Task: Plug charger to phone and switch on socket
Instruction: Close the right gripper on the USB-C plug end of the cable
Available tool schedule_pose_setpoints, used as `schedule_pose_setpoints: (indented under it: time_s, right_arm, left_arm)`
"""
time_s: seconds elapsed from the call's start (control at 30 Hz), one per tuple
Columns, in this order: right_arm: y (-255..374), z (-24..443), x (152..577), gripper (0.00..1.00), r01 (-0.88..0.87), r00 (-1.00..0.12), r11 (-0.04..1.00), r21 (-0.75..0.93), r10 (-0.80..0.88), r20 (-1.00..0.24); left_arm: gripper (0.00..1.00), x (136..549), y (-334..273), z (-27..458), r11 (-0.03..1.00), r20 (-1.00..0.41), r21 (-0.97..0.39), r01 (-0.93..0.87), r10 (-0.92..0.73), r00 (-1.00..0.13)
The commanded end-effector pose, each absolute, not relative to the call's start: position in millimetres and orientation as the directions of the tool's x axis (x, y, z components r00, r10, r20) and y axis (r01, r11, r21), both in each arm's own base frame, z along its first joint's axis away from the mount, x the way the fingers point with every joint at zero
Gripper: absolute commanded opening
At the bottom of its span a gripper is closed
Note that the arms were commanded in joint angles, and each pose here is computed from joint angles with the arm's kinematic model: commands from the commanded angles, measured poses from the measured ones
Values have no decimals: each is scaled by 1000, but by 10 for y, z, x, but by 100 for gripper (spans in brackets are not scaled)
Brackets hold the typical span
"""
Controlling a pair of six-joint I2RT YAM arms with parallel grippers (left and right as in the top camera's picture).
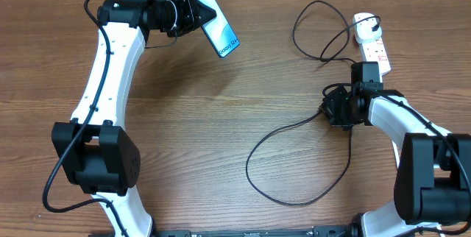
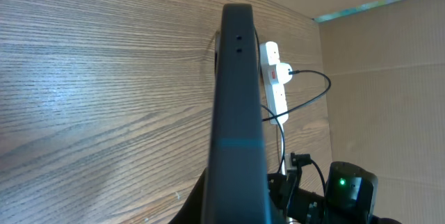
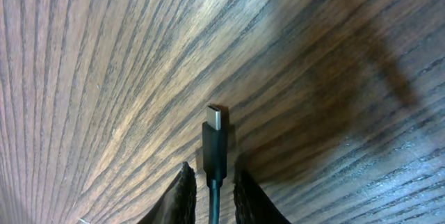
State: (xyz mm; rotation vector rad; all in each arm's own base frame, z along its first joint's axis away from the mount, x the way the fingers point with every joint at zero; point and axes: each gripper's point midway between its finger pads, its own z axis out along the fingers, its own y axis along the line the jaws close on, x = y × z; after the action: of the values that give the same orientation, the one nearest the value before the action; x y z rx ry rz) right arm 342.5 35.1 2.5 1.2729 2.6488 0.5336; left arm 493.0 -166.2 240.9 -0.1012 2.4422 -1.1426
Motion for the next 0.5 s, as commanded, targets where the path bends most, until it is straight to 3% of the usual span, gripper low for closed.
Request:
schedule_pose_setpoints:
  time_s: [0.0,0.47]
  right_arm:
    - [361,-29,3403,16,731,-623,568,378,782,31]
    - [517,66,3521,4,684,-655,556,472,754,60]
  left_arm:
    - [4,4930,-1715,2565,637,-381,-756,152,-240,-893]
    - [4,4930,-1715,2565,637,-381,-756,152,-240,-893]
